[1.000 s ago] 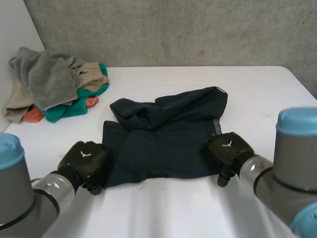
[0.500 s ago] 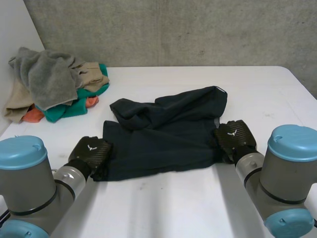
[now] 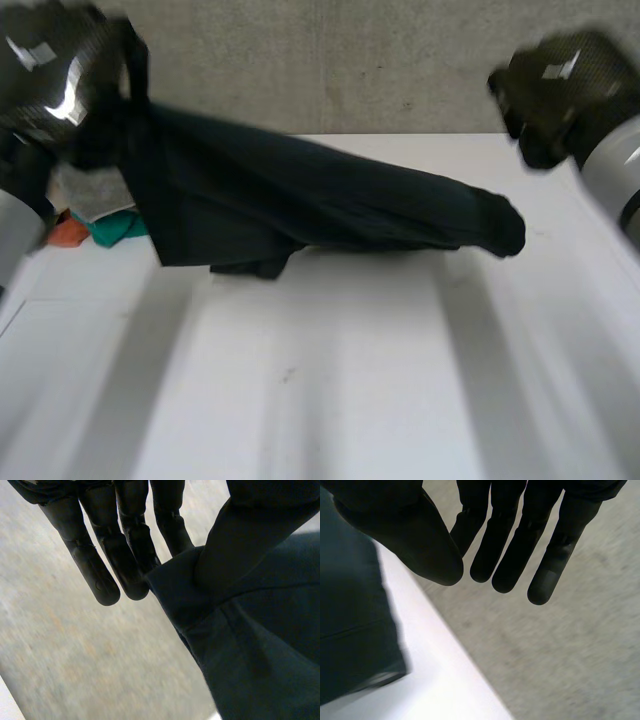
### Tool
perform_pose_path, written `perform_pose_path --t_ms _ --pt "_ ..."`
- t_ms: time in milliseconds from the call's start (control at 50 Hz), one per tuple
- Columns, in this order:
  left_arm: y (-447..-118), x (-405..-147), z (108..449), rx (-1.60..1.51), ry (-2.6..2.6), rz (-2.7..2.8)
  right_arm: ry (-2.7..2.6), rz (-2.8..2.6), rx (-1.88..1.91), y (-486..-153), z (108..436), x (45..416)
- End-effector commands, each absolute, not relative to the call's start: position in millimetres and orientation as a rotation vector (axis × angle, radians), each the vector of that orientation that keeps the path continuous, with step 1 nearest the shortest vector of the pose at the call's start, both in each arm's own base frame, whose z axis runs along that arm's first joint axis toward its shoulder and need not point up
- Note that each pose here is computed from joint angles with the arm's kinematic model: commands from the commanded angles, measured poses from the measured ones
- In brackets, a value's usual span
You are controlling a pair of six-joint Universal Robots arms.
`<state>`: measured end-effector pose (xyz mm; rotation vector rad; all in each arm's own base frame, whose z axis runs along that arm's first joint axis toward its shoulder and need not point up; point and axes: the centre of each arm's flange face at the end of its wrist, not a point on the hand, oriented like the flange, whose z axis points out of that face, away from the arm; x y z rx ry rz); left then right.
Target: Fold the laundry.
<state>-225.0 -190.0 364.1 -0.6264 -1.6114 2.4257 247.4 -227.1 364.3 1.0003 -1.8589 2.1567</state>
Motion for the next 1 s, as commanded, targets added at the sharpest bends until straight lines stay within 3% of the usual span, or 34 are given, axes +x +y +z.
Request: perform_pose_path --t_ms 20,120,200,280,380,480,660,740,1000 --pt "-210.6 -233.3 366.9 -0.608 -1.643 2.378 -1.826 2.195 0.978 -233.9 395.7 250.5" --pt "-259.0 -252.7 316.1 -0.657 -1.833 2.227 -1.957 2.06 1.037 -273.7 351.2 268.5" --pt "-291.8 -270.6 275.1 -0.693 -1.949 2.109 -2.067 1.961 1.057 -285.9 317.1 277.2" --pt "-288.9 -294.4 248.4 -0.767 -1.991 1.993 -2.22 1.915 0.893 -290.6 296.2 272.4" --pt "-285.9 -298.0 249.4 -0.771 -1.979 1.983 -2.48 1.845 0.66 -281.6 265.3 262.7" --pt "-284.5 -298.8 263.0 -0.761 -1.935 2.02 -2.729 1.775 0.606 -244.3 246.9 258.2" --pt "-288.8 -297.8 268.9 -0.746 -1.924 2.045 -3.119 1.533 0.702 -176.2 175.8 281.7" --pt "-288.6 -297.7 268.4 -0.747 -1.926 2.043 -3.106 1.553 0.819 -164.4 152.4 300.5" --pt "-288.0 -297.9 274.3 -0.741 -1.909 2.06 -2.946 1.649 0.908 -155.0 121.3 340.7"
